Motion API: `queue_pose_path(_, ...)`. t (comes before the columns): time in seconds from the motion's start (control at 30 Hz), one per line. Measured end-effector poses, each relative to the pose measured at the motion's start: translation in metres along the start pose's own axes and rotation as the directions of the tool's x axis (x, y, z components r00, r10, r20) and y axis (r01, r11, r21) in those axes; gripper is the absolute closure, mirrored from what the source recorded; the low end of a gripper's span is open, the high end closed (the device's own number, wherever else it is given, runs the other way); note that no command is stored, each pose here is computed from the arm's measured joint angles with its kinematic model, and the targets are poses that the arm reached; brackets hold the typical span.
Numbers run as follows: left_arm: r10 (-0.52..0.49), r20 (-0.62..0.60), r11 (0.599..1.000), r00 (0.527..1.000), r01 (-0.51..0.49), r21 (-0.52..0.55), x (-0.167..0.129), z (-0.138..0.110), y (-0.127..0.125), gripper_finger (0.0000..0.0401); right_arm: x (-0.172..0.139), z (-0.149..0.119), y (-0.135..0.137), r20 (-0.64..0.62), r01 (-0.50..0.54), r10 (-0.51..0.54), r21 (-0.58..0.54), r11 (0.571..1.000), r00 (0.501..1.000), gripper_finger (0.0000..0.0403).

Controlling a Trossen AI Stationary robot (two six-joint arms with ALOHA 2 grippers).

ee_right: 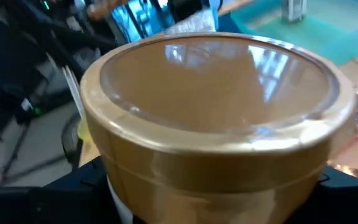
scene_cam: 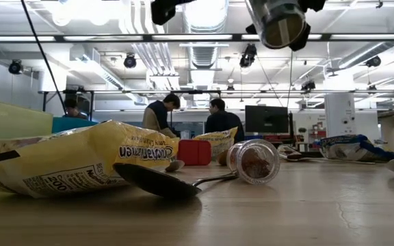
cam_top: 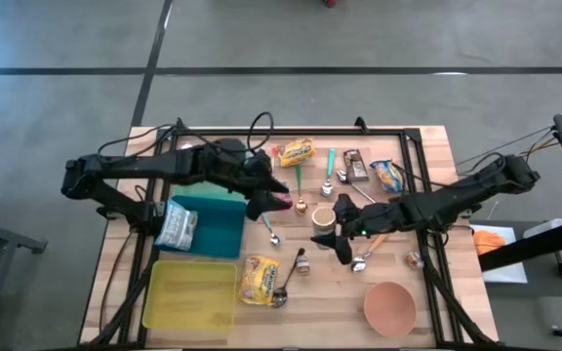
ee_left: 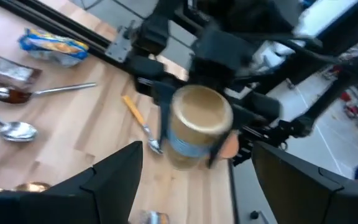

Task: Pick & Place Food Item
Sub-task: Put the gold seasoning bottle into the light blue bin

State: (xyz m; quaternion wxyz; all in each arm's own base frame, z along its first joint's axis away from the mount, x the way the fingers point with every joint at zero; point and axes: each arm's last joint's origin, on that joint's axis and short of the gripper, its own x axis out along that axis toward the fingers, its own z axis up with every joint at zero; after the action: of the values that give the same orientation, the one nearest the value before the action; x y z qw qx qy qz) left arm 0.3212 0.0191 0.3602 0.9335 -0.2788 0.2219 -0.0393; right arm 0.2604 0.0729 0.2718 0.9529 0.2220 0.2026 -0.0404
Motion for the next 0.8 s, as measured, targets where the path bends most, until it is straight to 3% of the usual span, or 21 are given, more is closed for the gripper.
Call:
queue_pose_path(0.5,-0.118,-0.119,0.988,0.986,0.128,0.082,0.042,0.005,-0.002,0.0091,0.007,0.024,-0.005,-0.023,0.009,-0.009,0.030,1.000,1.000,0.0137)
queue_pose_path(0.63,-0.106,-0.139,0.978,0.985,0.129,0.164,0.053,0.000,-0.002,0.0091,0.008,0.027,-0.010,-0.026,0.016,-0.015,0.042,0.999,1.000,0.0137)
queue_pose_path(0.8,-0.028,-0.097,0.972,0.995,0.049,0.229,0.058,-0.001,-0.001,0.0091,0.009,0.028,-0.011,-0.023,-0.003,0.004,0.037,0.999,1.000,0.0137)
